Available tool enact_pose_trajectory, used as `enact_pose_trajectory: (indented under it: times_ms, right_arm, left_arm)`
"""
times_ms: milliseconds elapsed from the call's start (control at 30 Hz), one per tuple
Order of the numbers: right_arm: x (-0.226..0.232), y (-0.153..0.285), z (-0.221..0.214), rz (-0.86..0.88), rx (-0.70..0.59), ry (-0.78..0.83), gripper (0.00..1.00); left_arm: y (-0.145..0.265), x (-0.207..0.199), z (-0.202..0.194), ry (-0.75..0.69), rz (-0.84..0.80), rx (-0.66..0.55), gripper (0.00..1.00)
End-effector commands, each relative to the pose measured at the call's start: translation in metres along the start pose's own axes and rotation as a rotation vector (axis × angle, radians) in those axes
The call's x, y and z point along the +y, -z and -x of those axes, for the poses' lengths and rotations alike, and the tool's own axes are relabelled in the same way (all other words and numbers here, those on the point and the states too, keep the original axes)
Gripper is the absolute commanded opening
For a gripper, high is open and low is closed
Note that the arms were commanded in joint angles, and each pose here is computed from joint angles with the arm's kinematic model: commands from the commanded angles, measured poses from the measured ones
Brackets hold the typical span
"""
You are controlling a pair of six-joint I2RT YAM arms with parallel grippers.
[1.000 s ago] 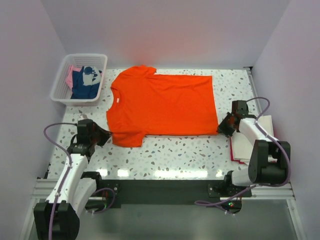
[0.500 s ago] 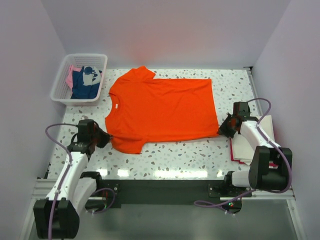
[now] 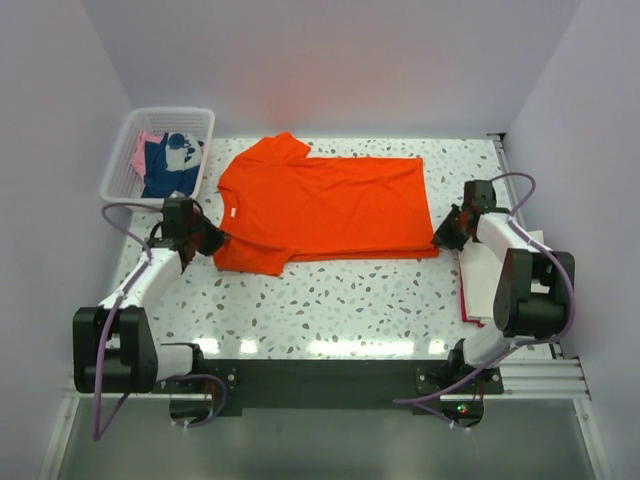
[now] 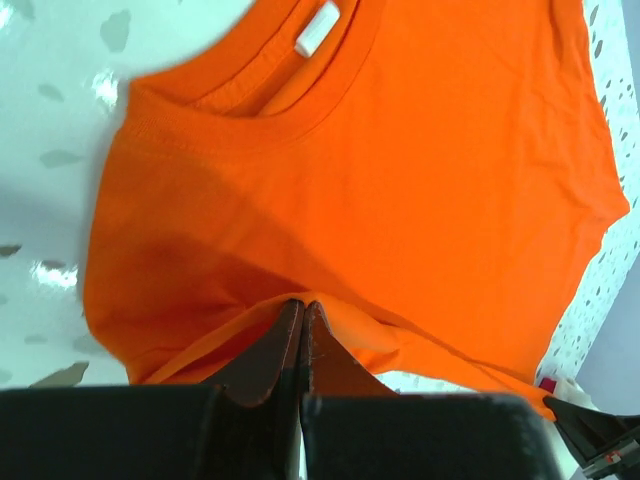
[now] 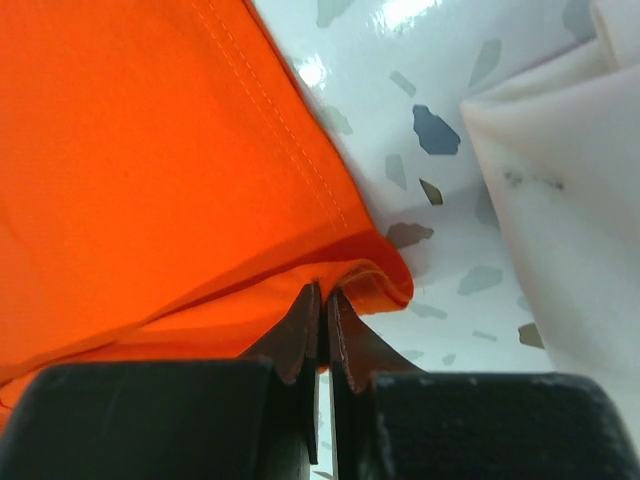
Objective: Fold and stack the t-shirts
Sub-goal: Fold the tshirt
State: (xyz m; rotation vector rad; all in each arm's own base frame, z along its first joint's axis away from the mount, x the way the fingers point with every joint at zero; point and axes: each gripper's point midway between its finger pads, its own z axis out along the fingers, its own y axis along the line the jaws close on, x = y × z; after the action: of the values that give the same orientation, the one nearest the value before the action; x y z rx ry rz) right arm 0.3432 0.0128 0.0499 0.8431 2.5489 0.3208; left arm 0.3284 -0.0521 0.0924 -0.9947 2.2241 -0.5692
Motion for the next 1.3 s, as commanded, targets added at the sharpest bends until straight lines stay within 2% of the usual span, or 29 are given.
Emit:
enact_pose_trajectory:
  times_ms: [0,600,1267]
  right_arm:
    - [0.019,-0.003,0.025,0.051,-0.045,0.013,0.0]
    - [0.027,-0.02,0.044,0.05,-0.05,-0.014,0.0]
    - [0.039,-0.036,0.069,0.098,-0.063,-0.065,0.0]
  left_arm:
    - [-0.006,-0.032,0.028,-0.041,-0.073,-0.064,0.0]
    - [-0.031,-0.066,0.057,-0.051,-0.101,-0.07,0.0]
    - [-0.059,-0.081,0.069,-0.042,-0.115,-0.042,0.0]
